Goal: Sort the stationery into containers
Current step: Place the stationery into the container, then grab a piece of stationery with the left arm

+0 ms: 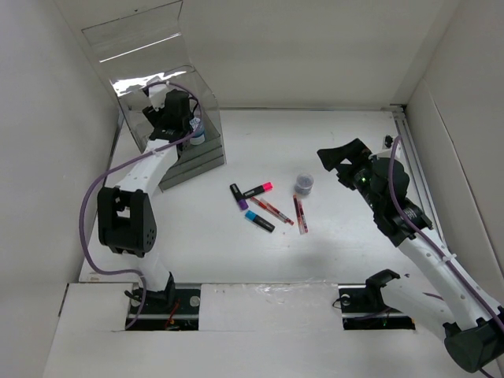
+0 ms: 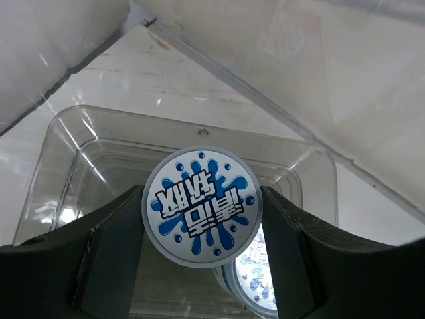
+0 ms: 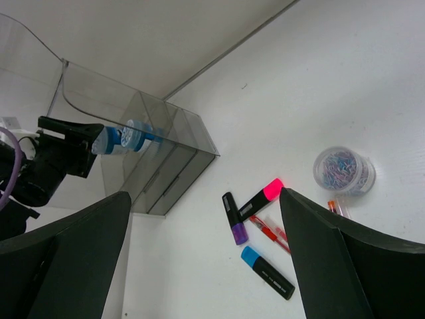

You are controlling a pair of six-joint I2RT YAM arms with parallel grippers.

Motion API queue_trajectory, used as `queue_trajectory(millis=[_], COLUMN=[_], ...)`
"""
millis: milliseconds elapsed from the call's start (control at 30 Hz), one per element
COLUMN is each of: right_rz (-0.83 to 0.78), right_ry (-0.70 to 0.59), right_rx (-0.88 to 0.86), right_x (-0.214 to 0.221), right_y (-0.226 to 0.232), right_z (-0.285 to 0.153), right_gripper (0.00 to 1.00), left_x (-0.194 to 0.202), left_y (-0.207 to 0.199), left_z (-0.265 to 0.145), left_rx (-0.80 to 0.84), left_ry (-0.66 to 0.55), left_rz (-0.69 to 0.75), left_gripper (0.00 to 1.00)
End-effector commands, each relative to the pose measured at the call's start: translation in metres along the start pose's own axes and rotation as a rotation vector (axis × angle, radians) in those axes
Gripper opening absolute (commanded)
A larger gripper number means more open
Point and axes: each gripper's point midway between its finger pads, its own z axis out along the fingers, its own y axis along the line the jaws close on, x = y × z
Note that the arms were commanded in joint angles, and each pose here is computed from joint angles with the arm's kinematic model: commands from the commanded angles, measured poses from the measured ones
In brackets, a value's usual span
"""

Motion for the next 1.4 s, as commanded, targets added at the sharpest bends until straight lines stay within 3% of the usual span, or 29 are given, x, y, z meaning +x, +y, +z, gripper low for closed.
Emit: queue_trajectory(millis=[0, 100, 333, 433, 533, 600, 667, 767, 800, 833, 967, 1000, 1100, 1233, 1367], right_rz=[0.007, 0.007, 0.007, 0.007, 0.007, 0.0, 0.002, 0.006, 0.007, 0.01, 0.053, 0.054, 0.067, 0.065, 0.063], right_ry=[-0.033, -0.033, -0.033, -0.033, -0.041, -0.055, -0.061, -0.09, -0.119, -0.144, -0.235, -0.244, -0.261, -0.262, -0.256], right_rx=[-0.041, -0.041, -0.041, -0.041, -0.035, -0.036, -0.044, -0.048, -0.023, -0.013, 0.058, 0.065, 0.062, 0.077, 0.084], right_x=[-0.01, -0.01, -0.01, -0.01, -0.012, -0.015, -0.017, -0.024, -0.028, -0.033, -0.049, -0.051, -0.054, -0.054, -0.053], right_y=[0.011, 0.011, 0.011, 0.011, 0.01, 0.01, 0.012, 0.014, 0.008, 0.006, -0.008, -0.009, -0.01, -0.014, -0.016], right_z=[-0.001, -0.001, -0.001, -0.001, 0.0, -0.002, -0.005, -0.01, -0.01, -0.015, -0.023, -0.024, -0.028, -0.025, -0.025], right_gripper=[1.0, 1.0, 1.0, 1.0, 1.0, 0.92, 0.64, 0.27, 0.25, 0.25, 0.61, 0.75, 0.91, 0.99, 0.99], left_x=[-0.051, -0.046, -0.051, -0.067, -0.085, -0.085, -0.08, -0.025, -0.001, 0.023, 0.115, 0.148, 0.185, 0.221, 0.251], left_y=[-0.014, -0.014, -0.018, -0.023, -0.034, -0.052, -0.061, -0.101, -0.123, -0.132, -0.179, -0.188, -0.203, -0.227, -0.239], left_z=[-0.004, -0.001, -0.013, -0.033, -0.071, -0.101, -0.132, -0.187, -0.22, -0.229, -0.269, -0.273, -0.294, -0.309, -0.295], left_rx=[0.024, 0.02, 0.08, 0.137, 0.216, 0.292, 0.358, 0.503, 0.597, 0.624, 0.825, 0.867, 0.912, 0.957, 0.903], left_ry=[-0.127, -0.12, -0.113, -0.147, -0.201, -0.214, -0.228, -0.17, -0.131, -0.095, 0.09, 0.154, 0.216, 0.251, 0.282], left_rz=[-0.081, -0.074, -0.099, -0.146, -0.197, -0.22, -0.248, -0.201, -0.17, -0.13, 0.048, 0.109, 0.164, 0.27, 0.34], left_gripper=[0.5, 0.58, 0.91, 0.92, 0.86, 0.8, 0.8, 0.77, 0.77, 0.8, 0.93, 0.95, 1.0, 1.0, 1.0])
